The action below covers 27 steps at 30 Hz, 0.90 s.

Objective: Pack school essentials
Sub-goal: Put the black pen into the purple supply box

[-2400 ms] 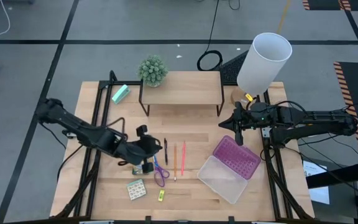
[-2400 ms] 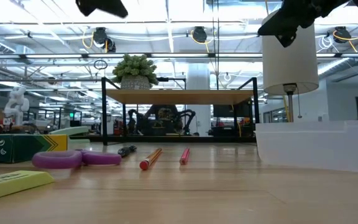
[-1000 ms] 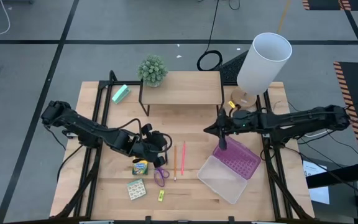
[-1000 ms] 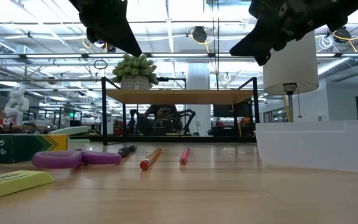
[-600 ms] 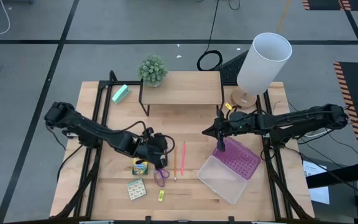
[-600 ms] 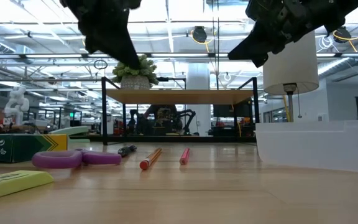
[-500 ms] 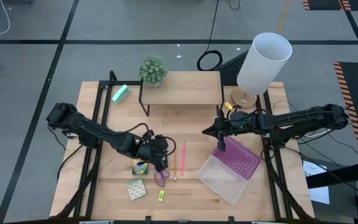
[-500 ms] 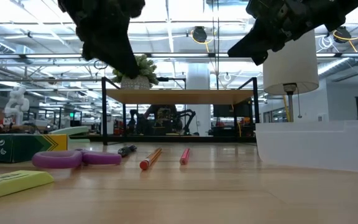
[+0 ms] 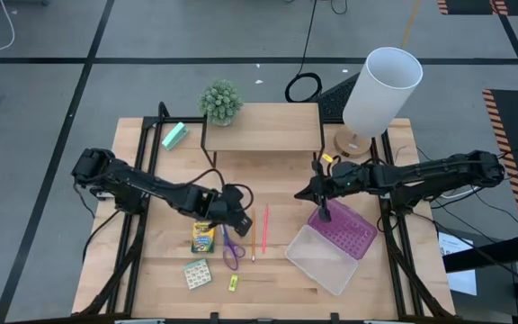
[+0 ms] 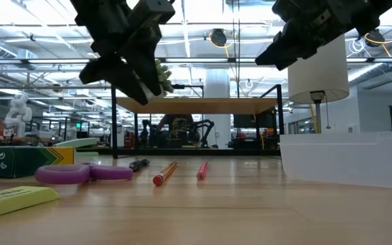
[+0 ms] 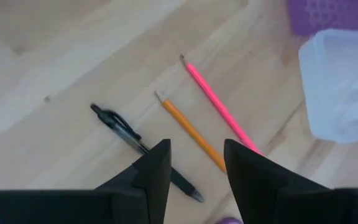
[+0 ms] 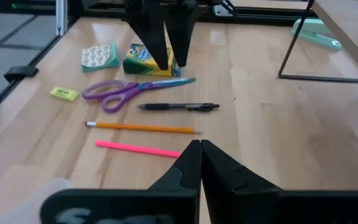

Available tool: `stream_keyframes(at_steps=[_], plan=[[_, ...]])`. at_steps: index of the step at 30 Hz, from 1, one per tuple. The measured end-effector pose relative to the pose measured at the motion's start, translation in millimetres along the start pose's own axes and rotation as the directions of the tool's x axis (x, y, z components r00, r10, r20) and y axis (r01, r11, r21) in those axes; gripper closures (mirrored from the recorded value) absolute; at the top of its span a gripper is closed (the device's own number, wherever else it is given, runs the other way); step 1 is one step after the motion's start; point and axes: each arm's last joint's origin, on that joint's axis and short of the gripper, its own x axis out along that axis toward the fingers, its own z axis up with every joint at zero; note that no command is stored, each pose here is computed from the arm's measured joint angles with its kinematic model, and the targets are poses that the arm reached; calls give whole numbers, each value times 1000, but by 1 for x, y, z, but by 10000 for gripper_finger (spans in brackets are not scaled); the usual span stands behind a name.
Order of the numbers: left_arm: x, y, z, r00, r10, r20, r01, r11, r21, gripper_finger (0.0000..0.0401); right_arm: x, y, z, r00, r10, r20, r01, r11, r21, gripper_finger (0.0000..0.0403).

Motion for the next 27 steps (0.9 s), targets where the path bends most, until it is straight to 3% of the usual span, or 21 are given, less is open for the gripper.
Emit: stream_keyframes(at_steps=[10, 17, 27], plan=[[30, 8, -13, 987, 112, -118, -134, 971, -199, 249, 0, 0, -1, 1000, 0, -9, 0, 1000, -10, 403], [47, 7, -18, 971, 148, -188, -188, 957, -219, 249, 0, 0, -2, 1000, -2, -20, 2, 1000, -9, 403], [61, 8, -16, 969, 162, -188, -203, 953, -226, 249, 0, 0, -2, 1000, -3, -21, 3, 1000, -9, 403]])
